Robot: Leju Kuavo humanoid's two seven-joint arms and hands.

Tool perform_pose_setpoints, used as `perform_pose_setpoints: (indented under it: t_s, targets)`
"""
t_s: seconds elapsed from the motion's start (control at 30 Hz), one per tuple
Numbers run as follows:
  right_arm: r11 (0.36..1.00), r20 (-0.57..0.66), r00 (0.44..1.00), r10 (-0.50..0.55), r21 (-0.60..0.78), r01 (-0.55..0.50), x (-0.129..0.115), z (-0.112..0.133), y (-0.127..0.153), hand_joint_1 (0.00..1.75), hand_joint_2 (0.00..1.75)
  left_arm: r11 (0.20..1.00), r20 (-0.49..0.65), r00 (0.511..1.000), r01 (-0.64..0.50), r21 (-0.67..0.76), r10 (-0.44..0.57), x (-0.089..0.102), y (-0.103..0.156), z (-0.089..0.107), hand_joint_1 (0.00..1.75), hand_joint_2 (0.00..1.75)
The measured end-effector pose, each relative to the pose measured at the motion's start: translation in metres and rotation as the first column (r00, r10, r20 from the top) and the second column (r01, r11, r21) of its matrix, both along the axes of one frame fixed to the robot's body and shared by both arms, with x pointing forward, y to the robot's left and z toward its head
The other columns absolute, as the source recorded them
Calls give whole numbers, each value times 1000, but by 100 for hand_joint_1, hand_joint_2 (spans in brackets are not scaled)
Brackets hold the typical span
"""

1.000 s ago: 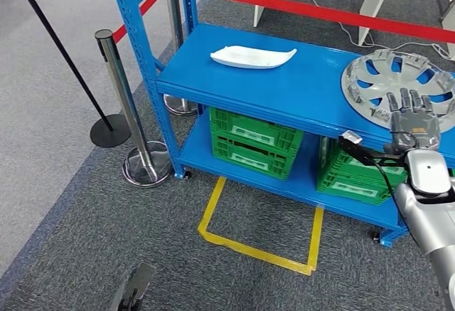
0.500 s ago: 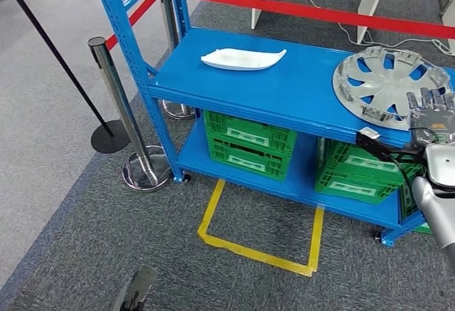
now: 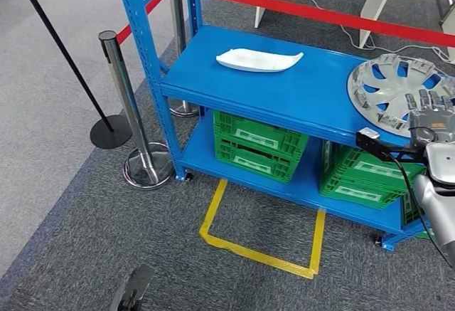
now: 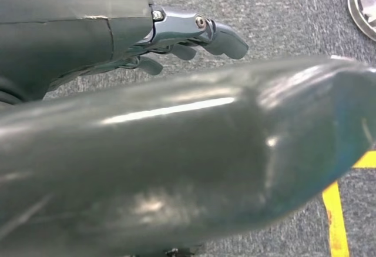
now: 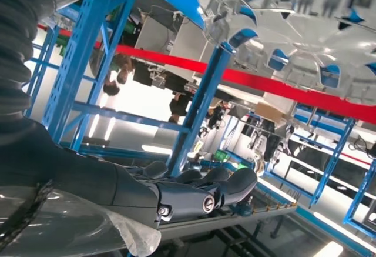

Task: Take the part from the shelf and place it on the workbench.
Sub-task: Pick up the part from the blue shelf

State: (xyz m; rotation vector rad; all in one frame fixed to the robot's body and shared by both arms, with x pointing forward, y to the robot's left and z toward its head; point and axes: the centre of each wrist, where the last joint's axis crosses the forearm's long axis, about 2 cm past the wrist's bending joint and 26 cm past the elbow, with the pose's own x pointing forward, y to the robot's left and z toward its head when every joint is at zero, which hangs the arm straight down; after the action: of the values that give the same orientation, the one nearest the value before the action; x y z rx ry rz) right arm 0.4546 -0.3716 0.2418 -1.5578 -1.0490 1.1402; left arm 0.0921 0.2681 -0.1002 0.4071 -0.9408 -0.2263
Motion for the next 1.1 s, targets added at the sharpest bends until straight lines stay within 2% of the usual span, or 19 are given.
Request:
perform_pose_setpoints:
  t_s: [0.2,0.67,1.1]
  targets:
    - [1000,-50,999,11,11,-11,-2,-10,0,0,175,1000,-3,1000,2,-9,-2,-1,-1,0,0,0]
    - [999,-91,995,31,19,-29,-1,-15,12,0,175,1000,-6,1000,2,-8,-2,-2,1,0,0,0]
    - [999,-213,976,39,8,-38,7,-11,14,0,175,1000,-3,1000,1,-7,-1,-2,2,-1,0,0]
